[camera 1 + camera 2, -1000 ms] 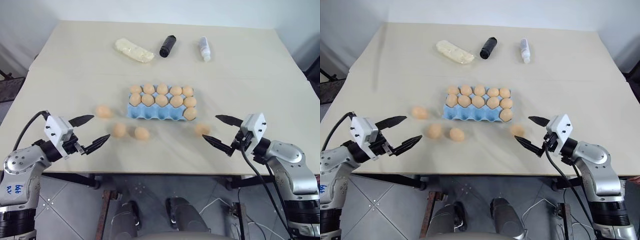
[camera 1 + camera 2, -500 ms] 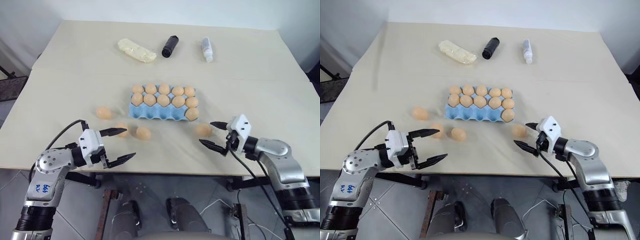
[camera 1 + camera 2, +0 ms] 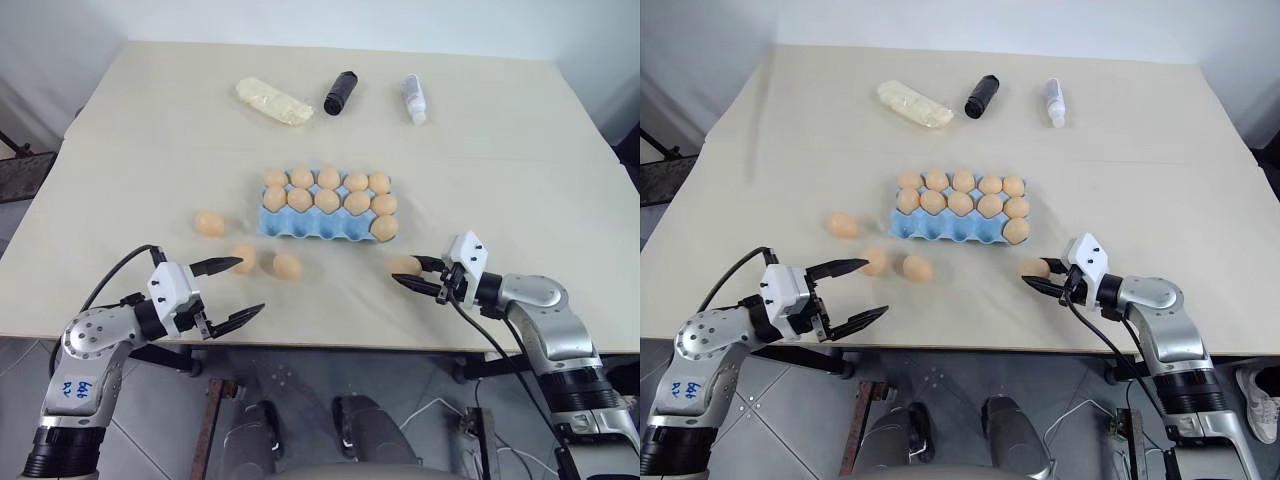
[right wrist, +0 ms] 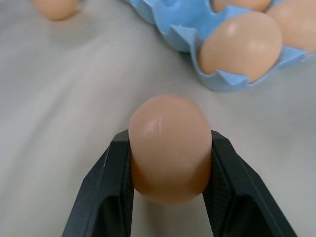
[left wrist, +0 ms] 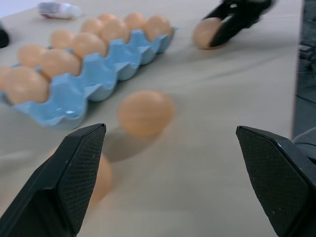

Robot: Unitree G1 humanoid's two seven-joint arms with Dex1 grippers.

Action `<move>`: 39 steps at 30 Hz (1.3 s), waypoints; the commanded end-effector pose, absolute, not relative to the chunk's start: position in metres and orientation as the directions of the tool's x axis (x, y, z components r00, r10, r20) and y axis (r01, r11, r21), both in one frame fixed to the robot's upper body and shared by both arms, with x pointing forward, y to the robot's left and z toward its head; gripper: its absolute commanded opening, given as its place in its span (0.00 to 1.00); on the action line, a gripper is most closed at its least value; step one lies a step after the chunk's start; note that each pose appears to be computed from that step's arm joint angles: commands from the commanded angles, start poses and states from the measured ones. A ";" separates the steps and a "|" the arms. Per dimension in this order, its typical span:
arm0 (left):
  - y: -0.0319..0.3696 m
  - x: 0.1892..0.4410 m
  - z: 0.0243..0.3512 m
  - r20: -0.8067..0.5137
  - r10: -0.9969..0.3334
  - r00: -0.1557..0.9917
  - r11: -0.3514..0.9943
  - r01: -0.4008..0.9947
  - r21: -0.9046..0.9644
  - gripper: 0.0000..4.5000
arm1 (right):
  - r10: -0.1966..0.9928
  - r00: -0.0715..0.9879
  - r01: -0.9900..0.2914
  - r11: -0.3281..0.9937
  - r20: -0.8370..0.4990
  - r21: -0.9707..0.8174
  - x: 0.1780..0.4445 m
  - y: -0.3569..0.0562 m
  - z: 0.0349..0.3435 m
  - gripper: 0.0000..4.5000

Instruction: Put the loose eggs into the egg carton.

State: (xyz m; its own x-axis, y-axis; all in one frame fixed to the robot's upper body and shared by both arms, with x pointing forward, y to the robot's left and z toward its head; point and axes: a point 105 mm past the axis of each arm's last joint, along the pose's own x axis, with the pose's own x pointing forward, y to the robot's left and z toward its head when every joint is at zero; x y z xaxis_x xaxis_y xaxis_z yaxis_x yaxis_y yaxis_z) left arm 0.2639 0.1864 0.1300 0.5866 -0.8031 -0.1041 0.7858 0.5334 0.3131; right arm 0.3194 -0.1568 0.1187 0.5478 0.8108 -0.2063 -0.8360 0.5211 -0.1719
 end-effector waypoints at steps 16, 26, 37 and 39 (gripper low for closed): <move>0.199 0.265 0.147 -0.032 -0.734 0.678 0.640 0.707 0.301 1.00 | 0.799 0.594 -0.793 0.561 -0.095 -0.238 0.373 -0.088 0.163 0.61; 0.185 0.265 0.152 -0.025 -0.756 0.654 0.615 0.723 0.315 1.00 | 0.848 0.528 -0.816 0.494 -0.038 -0.299 0.317 -0.141 0.177 0.99; 0.175 0.276 0.148 -0.045 -0.795 0.604 0.564 0.766 0.308 1.00 | 0.740 0.668 -0.729 0.629 -0.077 -0.270 0.287 -0.205 0.141 0.99; 0.170 0.277 0.147 -0.057 -0.808 0.586 0.544 0.780 0.310 1.00 | 0.745 0.663 -0.733 0.627 -0.071 -0.265 0.285 -0.202 0.141 0.99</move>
